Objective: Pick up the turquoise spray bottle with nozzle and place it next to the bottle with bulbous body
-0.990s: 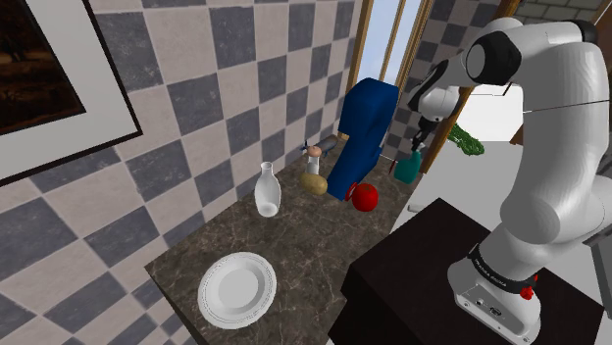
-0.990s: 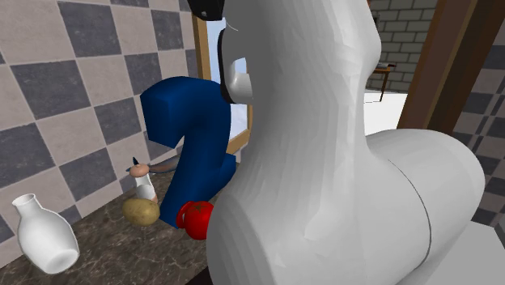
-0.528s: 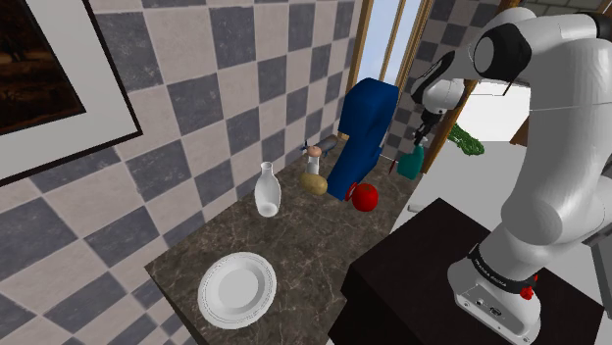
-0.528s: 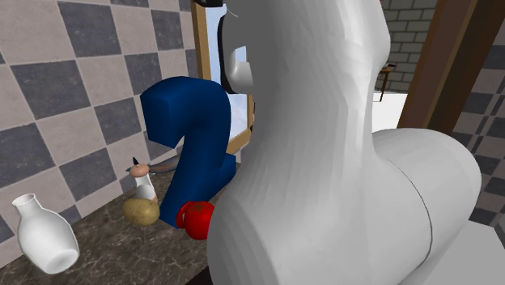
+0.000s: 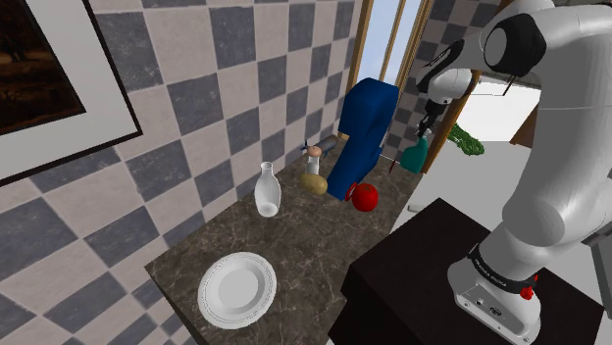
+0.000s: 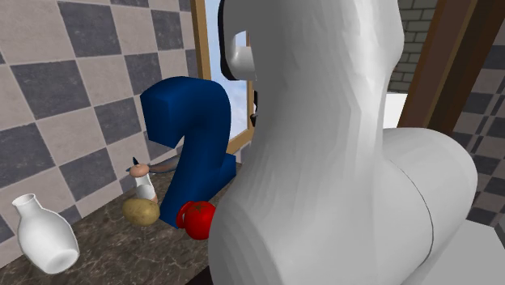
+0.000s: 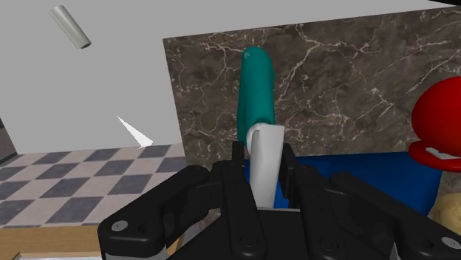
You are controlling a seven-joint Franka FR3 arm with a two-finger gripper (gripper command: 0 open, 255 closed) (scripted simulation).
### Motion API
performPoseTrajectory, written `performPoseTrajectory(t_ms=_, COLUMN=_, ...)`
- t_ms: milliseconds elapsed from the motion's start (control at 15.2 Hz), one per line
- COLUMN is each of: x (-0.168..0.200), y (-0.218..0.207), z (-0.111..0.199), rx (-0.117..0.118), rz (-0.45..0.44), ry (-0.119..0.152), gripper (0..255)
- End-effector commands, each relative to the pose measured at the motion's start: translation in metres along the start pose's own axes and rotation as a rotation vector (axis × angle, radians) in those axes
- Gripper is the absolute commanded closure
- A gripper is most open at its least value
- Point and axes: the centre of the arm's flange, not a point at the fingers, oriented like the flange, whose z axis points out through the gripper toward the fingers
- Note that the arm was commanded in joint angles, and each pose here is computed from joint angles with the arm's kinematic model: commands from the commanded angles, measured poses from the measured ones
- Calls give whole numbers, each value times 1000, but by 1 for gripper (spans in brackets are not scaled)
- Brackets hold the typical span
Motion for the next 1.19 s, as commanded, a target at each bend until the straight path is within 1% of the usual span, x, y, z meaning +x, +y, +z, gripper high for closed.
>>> performPoseTrajectory(t_ms=0, x=1, y=1, z=-10, rx=0, rz=0, ry=0, gripper=255)
performPoseTrajectory(t_ms=1122, x=5, y=4, z=-100, rx=0, rz=0, ry=0, gripper=255)
